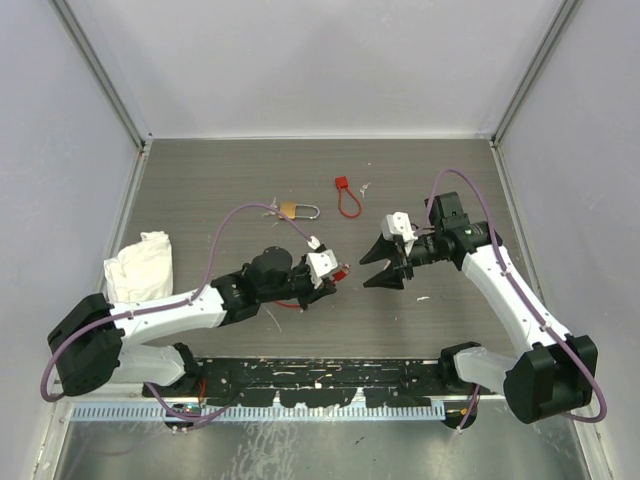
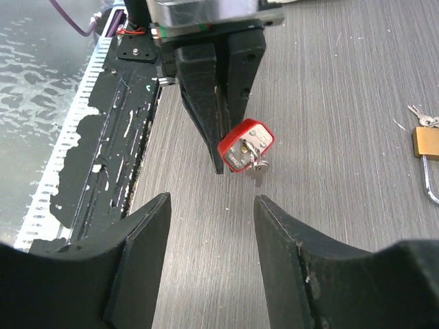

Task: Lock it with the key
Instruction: Lock the lock.

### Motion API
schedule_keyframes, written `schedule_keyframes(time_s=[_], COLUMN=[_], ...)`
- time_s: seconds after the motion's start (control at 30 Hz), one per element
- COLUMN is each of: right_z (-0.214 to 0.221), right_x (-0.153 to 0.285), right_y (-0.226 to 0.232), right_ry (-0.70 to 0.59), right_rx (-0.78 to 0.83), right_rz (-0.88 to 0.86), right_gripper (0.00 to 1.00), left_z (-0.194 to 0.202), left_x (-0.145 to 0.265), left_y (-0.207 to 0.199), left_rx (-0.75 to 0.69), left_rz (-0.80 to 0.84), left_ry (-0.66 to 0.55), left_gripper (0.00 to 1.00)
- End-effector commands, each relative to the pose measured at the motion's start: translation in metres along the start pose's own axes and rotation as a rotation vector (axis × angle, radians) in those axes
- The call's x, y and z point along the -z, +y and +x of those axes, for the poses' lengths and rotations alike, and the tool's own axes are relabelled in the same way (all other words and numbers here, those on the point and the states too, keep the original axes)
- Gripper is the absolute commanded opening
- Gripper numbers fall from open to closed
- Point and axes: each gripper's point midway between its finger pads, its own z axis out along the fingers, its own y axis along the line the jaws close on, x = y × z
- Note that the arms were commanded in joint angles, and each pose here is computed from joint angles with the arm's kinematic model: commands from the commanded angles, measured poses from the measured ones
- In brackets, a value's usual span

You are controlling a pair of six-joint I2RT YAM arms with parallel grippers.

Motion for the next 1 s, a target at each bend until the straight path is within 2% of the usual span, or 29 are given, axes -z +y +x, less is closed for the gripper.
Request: schedule_keyframes(time_s=[0.0,0.13,0.3,0.37,0.43,0.47,0.67,0.77,0.97], right_z=[-0.015,-0.017,-0.018,-0.018,-0.017,-0.016,-0.021,-0.023,-0.017], right_x=[0.0,-0.001,-0.002,-0.003,-0.003,-0.003,-0.004,-0.004,-0.005], right_y=[-0.004,-0.002,-0.003,-0.005,-0.005,-0.005,0.003,0.004,-0.001], right_ry=[-0.05,-0.068,-0.082,-0.079,-0.078,-0.081,-0.144,-0.171,-0.147], right_rx=[0.001,-0.013,-0.032,-0.041,-0.059,-0.068,-0.099,-0.165,-0.181], right_rz=[-0.008,-0.019,-0.03,-0.028,-0.03,-0.033,-0.067,-0.088,-0.075], right_gripper=[0.57,0.59,0.72,0.81,0.98,1.0,1.0,1.0,1.0], left_z=[-0.048,-0.055,-0.066,-0.068,-0.07,-0.072,-0.078,-0.081,-0.085], left_x=[0.006,0.009,0.013,0.014,0.016,0.017,0.021,0.024,0.028], left_y=[0.011,0.015,0.012,0.011,0.01,0.01,0.009,0.01,0.012], left_rx=[-0.025,-0.013,0.007,0.009,0.012,0.014,0.023,0.027,0.032], left_rz=[-0.117,-0.168,-0.168,-0.169,-0.17,-0.17,-0.184,-0.199,-0.221], left_ry=[-0.172,-0.21,-0.261,-0.27,-0.278,-0.283,-0.315,-0.33,-0.354], left_gripper=[0.0,0.0,0.0,0.0,0.0,0.0,0.0,0.0,0.0])
